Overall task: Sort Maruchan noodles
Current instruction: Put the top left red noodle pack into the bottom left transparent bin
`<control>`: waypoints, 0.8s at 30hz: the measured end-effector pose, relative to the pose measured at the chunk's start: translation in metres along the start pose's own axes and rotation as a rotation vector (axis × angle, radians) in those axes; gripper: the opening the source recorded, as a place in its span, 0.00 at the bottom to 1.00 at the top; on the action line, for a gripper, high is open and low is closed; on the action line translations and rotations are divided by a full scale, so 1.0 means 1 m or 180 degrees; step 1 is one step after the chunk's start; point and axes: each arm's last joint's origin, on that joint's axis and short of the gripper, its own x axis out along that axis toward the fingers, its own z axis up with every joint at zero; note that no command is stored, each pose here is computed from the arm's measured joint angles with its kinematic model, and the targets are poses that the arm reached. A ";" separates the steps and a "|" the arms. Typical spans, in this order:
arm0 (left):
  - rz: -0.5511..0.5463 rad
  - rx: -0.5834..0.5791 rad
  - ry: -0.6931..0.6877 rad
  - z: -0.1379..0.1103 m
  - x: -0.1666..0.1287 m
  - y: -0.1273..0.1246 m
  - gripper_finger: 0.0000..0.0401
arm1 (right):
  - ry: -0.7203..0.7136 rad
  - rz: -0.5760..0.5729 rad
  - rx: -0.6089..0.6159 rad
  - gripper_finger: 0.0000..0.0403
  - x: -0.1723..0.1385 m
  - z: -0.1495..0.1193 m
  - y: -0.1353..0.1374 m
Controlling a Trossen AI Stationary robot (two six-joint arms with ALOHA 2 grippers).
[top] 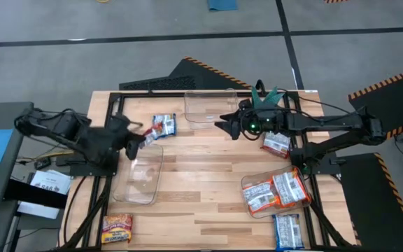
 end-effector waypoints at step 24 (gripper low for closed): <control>0.2338 0.0608 0.1450 -0.112 0.109 -0.039 0.00 | 0.0072 -0.0195 -0.0144 0.81 0.000 0.002 -0.011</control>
